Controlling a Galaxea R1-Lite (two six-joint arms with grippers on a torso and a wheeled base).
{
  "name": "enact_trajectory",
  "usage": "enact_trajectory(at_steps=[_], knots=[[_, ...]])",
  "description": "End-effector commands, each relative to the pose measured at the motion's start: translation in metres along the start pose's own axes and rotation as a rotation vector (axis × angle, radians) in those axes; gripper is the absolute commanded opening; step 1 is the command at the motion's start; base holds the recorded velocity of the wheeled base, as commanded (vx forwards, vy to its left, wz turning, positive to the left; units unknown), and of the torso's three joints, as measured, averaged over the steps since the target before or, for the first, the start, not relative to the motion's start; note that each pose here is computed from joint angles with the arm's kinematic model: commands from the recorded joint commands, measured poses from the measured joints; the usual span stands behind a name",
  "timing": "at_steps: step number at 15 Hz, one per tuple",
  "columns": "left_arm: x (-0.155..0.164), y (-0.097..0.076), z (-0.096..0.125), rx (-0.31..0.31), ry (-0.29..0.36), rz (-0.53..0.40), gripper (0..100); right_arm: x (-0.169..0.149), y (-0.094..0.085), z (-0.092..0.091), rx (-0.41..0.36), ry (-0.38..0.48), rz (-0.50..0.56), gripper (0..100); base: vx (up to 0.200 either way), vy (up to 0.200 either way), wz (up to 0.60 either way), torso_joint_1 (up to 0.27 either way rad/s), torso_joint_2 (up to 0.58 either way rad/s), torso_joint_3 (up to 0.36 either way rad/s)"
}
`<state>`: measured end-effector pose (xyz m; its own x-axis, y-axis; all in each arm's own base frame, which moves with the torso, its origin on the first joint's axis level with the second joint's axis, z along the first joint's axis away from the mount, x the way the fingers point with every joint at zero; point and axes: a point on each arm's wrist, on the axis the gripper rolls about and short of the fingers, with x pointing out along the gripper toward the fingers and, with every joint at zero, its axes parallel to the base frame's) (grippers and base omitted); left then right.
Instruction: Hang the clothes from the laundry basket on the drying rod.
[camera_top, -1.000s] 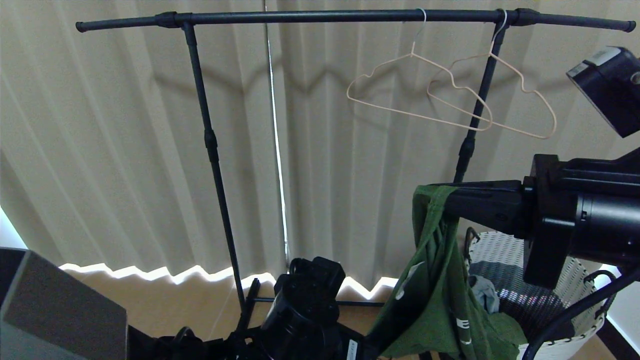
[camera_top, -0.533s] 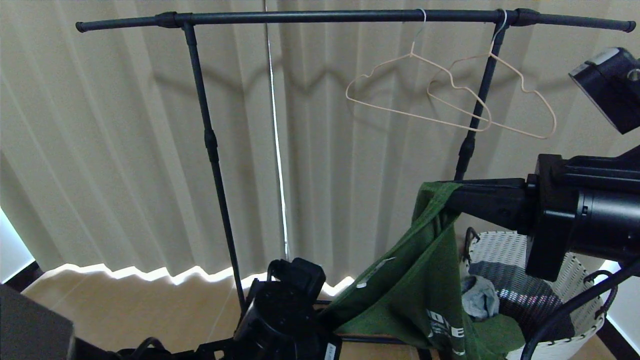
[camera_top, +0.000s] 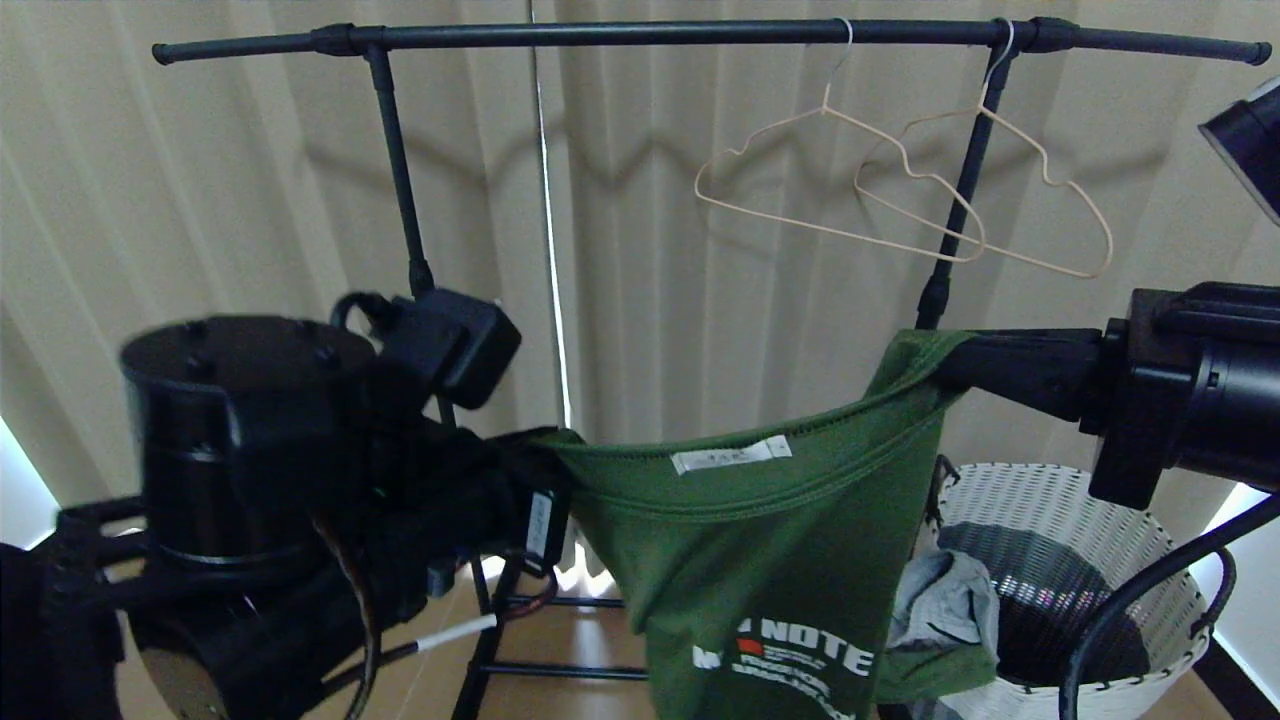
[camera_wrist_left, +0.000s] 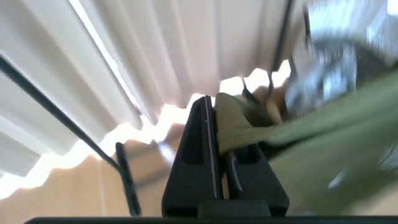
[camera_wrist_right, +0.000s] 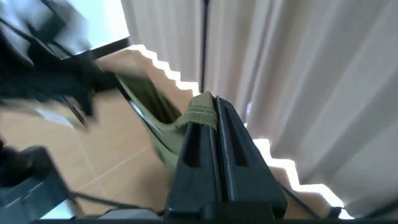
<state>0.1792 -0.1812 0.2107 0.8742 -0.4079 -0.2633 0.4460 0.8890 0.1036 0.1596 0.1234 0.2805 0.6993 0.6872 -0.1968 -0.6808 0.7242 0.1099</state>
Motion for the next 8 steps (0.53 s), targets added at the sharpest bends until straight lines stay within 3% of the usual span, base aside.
enact_trajectory(at_steps=[1,3,5,8], knots=[[-0.021,0.017,0.045,-0.031,-0.097,0.03,0,-0.012,-0.01,0.002,0.002,-0.026,-0.056,0,0.0,0.0,0.0,0.0,0.0,0.0],[-0.022,0.019,0.056,-0.023,-0.076,0.038,0,-0.013,-0.014,0.001,0.005,-0.027,-0.079,0,0.0,0.0,0.0,0.0,0.0,0.0],[-0.027,0.026,0.082,-0.017,-0.122,0.047,0,-0.012,-0.016,0.007,-0.002,-0.054,-0.086,0,0.0,0.0,0.0,0.0,0.0,0.0],[-0.032,0.029,0.103,-0.018,-0.138,0.051,0,-0.005,-0.024,0.024,-0.065,-0.111,-0.118,0,0.0,0.0,0.0,0.0,0.0,0.0]])
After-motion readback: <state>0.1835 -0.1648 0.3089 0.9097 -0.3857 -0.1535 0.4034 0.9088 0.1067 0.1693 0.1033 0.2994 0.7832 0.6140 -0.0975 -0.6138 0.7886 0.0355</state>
